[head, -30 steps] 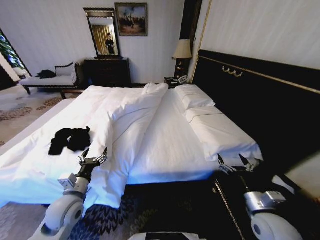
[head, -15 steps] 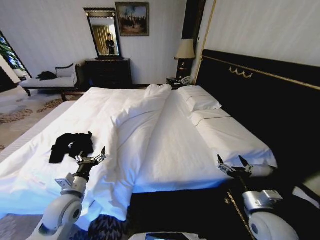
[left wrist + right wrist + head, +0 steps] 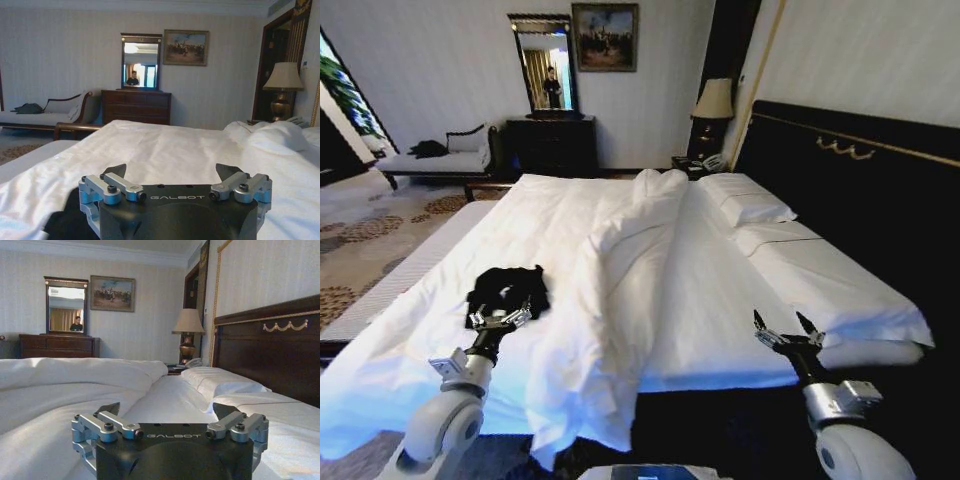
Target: Fold the clothes on the bed.
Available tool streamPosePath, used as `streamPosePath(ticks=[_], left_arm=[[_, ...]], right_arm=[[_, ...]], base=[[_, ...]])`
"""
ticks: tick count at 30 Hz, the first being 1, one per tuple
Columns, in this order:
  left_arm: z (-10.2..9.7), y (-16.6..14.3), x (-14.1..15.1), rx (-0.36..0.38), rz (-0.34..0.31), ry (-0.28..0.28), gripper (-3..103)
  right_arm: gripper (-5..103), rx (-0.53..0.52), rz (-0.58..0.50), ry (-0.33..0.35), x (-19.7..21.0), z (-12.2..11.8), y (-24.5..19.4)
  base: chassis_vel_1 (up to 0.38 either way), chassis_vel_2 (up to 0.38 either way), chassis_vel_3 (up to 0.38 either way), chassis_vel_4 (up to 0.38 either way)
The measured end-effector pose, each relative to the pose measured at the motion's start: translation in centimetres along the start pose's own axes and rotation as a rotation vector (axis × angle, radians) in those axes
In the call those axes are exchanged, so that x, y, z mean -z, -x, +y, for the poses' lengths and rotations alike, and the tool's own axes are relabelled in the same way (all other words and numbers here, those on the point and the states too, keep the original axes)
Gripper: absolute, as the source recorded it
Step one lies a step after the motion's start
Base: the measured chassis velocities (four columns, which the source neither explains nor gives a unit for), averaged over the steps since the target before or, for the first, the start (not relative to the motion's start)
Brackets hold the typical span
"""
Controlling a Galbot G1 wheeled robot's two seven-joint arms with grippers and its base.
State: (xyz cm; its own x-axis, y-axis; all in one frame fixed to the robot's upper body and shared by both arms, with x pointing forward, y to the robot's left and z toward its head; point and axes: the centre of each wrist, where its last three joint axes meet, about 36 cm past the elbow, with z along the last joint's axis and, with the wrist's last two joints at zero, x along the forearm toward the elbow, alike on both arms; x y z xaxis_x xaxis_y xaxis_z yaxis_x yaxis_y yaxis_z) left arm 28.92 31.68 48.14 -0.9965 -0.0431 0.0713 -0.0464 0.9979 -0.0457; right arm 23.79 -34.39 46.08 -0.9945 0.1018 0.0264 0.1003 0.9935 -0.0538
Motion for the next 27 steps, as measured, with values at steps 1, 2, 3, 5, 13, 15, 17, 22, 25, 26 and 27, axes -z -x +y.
streamPosePath(ticks=[1, 2, 3, 5, 13, 15, 17, 22, 25, 26, 27], left_arm=[[0.0, 0.0, 0.0, -0.001, 0.000, 0.001, 100], [0.0, 0.0, 0.0, -0.001, 0.000, 0.002, 100], [0.0, 0.0, 0.0, -0.003, -0.001, 0.002, 100], [0.0, 0.0, 0.0, -0.002, -0.002, 0.000, 100], [0.0, -0.1, -0.2, -0.005, 0.005, -0.002, 100], [0.0, -0.1, -0.2, -0.005, 0.005, -0.002, 99], [0.0, -0.1, -0.2, -0.005, 0.005, -0.002, 98], [0.0, -0.1, -0.2, -0.005, 0.005, -0.001, 100], [0.1, -0.1, -0.3, -0.003, 0.005, -0.003, 102], [0.1, -0.1, -0.3, -0.001, 0.007, -0.004, 102], [0.1, -0.1, -0.3, -0.001, 0.007, -0.004, 102]], right_arm=[[100, -0.003, 0.001, 0.001, 0.0, 0.0, 0.0], [100, -0.004, 0.001, 0.001, 0.0, 0.0, 0.0], [100, -0.005, 0.005, 0.002, -0.1, 0.1, 0.0], [100, -0.005, 0.009, 0.002, 0.0, 0.1, 0.0], [100, 0.002, 0.013, 0.004, 0.4, 0.4, -0.3], [100, 0.012, 0.018, 0.014, 0.5, 0.9, -0.5], [100, 0.014, 0.018, 0.020, 0.5, 1.0, -0.6], [100, 0.040, 0.039, 0.134, 0.8, 2.7, -1.1], [100, 0.070, 0.083, 0.185, 1.0, 3.8, -1.6], [100, 0.081, 0.100, 0.205, 1.1, 4.1, -1.8], [100, 0.081, 0.100, 0.205, 1.1, 4.1, -1.8]], base=[[0.191, 0.296, -0.199, -0.311], [0.161, 0.296, -0.199, -0.311], [0.161, 0.295, -0.181, -0.307], [0.171, 0.298, -0.198, -0.310], [0.180, 0.321, -0.186, -0.330], [0.177, 0.340, -0.183, -0.324], [0.184, 0.337, -0.168, -0.313], [0.147, 0.265, -0.128, -0.260], [0.039, 0.094, -0.041, -0.107], [0.000, 0.000, 0.000, 0.000], [0.000, 0.000, 0.000, 0.000]])
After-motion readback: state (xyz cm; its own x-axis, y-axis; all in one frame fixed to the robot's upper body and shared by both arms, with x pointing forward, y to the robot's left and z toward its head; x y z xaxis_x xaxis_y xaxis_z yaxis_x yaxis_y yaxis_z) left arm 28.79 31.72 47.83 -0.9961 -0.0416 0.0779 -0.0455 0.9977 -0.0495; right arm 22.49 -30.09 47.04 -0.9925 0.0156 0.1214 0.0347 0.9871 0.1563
